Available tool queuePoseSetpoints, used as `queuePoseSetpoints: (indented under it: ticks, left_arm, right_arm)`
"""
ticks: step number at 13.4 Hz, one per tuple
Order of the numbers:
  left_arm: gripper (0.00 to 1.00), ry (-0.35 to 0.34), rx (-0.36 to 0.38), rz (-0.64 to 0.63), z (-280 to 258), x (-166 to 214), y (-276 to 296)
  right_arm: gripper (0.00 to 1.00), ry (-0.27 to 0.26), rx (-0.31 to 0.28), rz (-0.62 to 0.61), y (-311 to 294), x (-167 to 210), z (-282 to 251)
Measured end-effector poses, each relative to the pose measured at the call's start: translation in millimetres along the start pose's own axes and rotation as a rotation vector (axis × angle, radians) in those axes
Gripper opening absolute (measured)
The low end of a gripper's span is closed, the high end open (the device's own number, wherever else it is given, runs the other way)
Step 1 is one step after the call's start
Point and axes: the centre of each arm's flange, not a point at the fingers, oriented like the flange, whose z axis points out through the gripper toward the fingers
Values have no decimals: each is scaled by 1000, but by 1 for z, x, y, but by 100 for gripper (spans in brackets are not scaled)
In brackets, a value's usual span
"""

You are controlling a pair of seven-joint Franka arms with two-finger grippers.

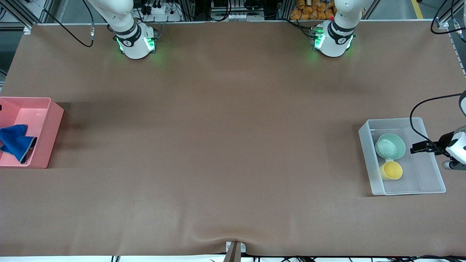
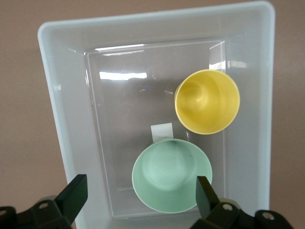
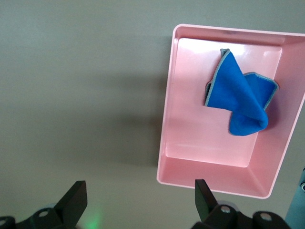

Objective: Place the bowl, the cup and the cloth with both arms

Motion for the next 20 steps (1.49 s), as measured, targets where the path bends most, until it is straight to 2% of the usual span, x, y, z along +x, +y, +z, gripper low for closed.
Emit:
queuePoseSetpoints:
  ticks: [3, 8, 11, 15, 18, 20]
  left_arm:
    - [100, 5, 5, -18, -5, 7, 19]
    - [100, 2, 17, -88, -28, 25, 109]
    - [100, 44, 0, -104, -69, 25, 135]
    - [100, 69, 21, -141, -130, 9, 168]
    - [100, 107, 16, -217, -172, -3, 209]
    - [100, 94, 18, -216, -196, -19, 225]
  right_arm:
    - [100, -1, -8, 26, -26, -3, -22]
    - [100, -5, -32, 105, -101, 1, -60]
    - [100, 20, -53, 140, -142, 1, -82]
    - [100, 69, -84, 125, -210, 1, -110]
    - [100, 94, -72, 154, -216, -8, -121]
    - [100, 100, -70, 167, -210, -12, -125]
